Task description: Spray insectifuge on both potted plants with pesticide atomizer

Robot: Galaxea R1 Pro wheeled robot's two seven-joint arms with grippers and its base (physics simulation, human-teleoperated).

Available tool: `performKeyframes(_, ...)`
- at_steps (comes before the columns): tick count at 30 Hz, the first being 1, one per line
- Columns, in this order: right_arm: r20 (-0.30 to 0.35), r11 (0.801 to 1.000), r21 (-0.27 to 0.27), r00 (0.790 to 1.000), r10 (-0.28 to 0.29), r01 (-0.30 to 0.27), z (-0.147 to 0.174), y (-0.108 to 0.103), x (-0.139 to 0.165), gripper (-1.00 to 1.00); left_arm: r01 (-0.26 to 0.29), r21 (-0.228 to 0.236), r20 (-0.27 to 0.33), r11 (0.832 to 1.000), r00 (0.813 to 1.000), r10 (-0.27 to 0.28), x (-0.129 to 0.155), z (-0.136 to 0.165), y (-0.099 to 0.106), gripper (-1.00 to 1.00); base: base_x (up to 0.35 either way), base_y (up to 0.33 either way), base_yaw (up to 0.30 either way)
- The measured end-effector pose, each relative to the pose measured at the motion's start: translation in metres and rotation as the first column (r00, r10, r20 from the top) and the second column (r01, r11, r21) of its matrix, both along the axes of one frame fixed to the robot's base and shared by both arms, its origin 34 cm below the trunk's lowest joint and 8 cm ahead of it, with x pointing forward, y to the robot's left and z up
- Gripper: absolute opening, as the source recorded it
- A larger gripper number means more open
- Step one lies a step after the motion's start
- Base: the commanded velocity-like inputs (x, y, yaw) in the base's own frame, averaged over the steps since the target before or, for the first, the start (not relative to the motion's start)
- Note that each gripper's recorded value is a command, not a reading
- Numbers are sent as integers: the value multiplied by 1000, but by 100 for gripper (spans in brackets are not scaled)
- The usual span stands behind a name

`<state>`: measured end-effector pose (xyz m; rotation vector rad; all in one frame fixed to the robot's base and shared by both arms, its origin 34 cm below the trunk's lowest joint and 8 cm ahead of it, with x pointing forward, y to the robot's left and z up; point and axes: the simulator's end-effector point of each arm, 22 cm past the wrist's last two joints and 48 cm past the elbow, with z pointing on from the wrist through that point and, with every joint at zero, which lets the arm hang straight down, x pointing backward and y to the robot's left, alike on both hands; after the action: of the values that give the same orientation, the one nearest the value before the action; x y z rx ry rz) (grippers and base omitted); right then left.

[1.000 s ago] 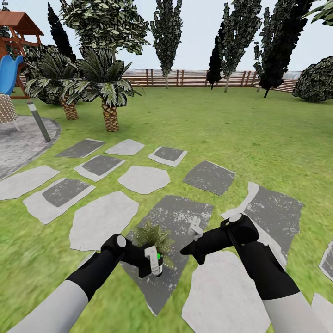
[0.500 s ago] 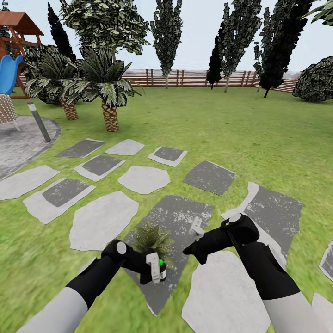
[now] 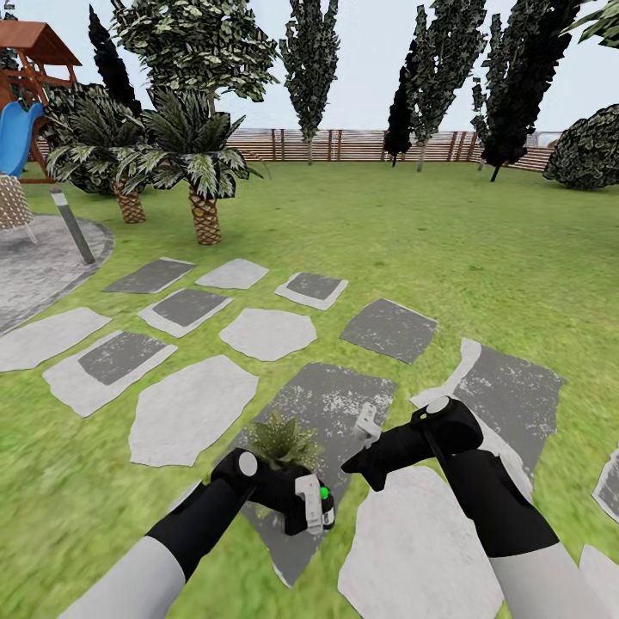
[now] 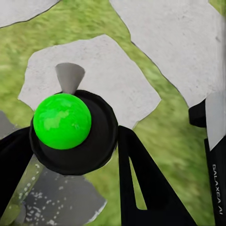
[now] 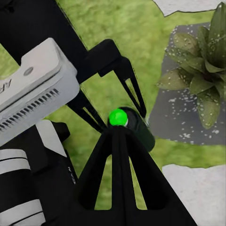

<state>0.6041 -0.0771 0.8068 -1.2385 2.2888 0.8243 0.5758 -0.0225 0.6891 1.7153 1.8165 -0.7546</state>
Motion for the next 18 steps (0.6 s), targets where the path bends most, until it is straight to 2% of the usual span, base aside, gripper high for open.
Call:
performKeyframes(3, 0, 1000, 0, 1000, 0, 0, 0, 0, 0, -100, 23, 5, 1, 1000, 1000, -23, -6, -1, -5, -100, 0, 0, 0)
performKeyframes(15, -1, 1000, -2, 1000, -1, 1, -1, -1, 0, -100, 36, 3, -2, 999, 999, -36, -9, 0, -8, -100, 0, 0, 0)
performKeyframes(18, 0, 1000, -3, 1000, -1, 1, -1, -2, 0, -100, 74, 18, -1, 997, 997, -74, -19, -4, -13, -100, 0, 0, 0)
